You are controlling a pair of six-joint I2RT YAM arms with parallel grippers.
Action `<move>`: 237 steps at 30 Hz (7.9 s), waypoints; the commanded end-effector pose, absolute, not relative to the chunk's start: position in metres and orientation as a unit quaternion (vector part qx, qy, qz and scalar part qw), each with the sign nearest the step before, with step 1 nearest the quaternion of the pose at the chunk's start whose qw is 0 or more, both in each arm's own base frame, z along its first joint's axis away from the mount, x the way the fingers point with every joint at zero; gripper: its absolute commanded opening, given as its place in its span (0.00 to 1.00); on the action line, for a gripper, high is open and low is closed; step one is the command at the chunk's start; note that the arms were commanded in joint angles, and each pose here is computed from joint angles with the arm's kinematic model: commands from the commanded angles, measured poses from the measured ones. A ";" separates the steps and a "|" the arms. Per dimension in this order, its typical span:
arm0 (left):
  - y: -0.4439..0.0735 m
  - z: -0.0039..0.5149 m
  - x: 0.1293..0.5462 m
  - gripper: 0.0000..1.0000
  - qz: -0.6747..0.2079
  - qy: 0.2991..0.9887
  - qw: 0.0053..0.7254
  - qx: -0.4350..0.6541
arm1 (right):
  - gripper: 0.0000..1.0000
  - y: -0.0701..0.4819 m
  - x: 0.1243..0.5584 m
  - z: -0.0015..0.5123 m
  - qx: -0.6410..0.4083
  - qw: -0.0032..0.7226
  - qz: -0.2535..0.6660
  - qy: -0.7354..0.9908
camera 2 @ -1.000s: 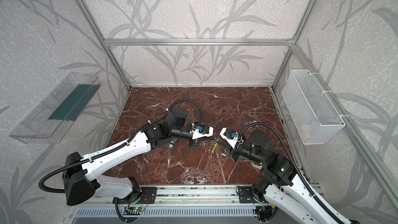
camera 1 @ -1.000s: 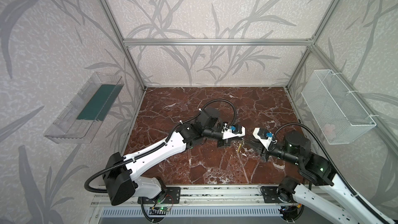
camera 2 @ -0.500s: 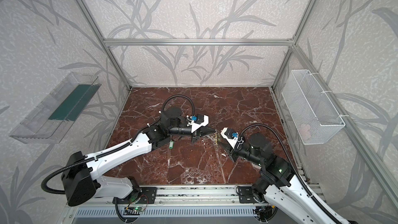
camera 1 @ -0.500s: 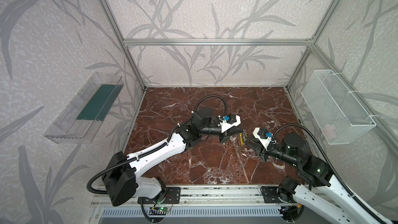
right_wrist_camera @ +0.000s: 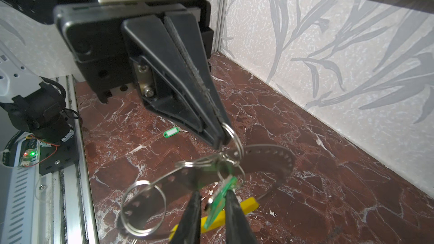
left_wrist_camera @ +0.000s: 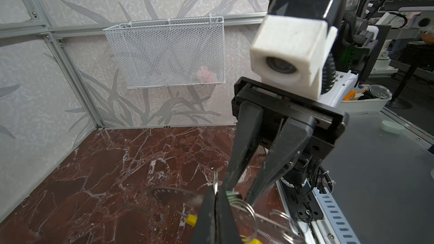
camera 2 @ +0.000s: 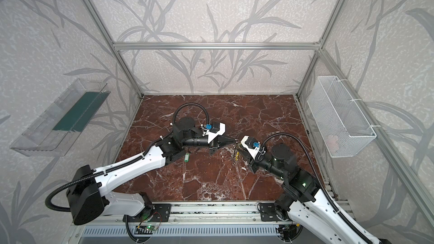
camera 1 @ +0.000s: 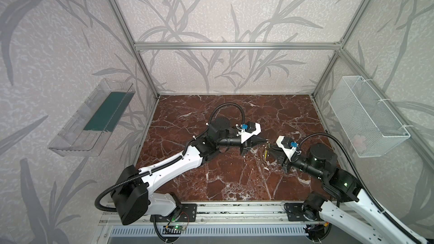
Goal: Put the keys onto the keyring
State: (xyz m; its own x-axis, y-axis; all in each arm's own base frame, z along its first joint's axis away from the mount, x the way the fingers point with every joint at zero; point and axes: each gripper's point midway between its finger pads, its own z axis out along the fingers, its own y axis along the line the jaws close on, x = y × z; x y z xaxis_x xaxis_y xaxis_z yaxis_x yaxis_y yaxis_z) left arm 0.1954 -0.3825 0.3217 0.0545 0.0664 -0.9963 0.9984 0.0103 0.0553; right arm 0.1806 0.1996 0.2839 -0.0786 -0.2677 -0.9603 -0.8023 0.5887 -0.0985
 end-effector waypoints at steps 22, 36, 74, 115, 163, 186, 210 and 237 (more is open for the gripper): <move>-0.381 0.342 0.179 0.00 -0.540 0.455 0.479 0.521 | 0.21 0.187 0.161 0.328 -0.403 0.616 0.236 0.634; -0.379 0.339 0.173 0.00 -0.536 0.455 0.469 0.535 | 0.21 0.194 0.172 0.331 -0.395 0.627 0.237 0.628; -0.369 0.316 0.175 0.25 -0.357 0.479 0.456 0.660 | 0.00 0.198 0.162 0.293 -0.437 0.522 0.252 0.687; -0.394 0.285 0.169 0.00 -0.303 0.494 0.428 0.694 | 0.00 0.208 0.160 0.282 -0.438 0.495 0.283 0.695; -0.402 0.346 0.178 0.00 -0.512 0.483 0.489 0.515 | 0.12 0.182 0.183 0.290 -0.367 0.603 0.221 0.673; -0.404 0.353 0.174 0.00 -0.548 0.457 0.485 0.506 | 0.00 0.200 0.171 0.292 -0.400 0.592 0.267 0.646; -0.388 0.329 0.171 0.00 -0.458 0.480 0.473 0.579 | 0.00 0.175 0.159 0.303 -0.409 0.591 0.215 0.661; -0.345 0.275 0.230 0.42 -0.437 0.586 0.475 0.490 | 0.00 0.193 0.190 0.239 -0.486 0.437 0.155 0.741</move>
State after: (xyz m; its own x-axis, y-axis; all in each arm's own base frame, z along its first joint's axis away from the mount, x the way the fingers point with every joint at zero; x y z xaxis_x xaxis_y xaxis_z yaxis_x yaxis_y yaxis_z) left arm 0.2182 -0.3582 0.2606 -0.0516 0.2259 -0.9728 0.9966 0.0736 -0.0358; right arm 0.1864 0.1932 0.2522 -0.1221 -0.5277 -0.8406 -0.8448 0.4999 -0.1911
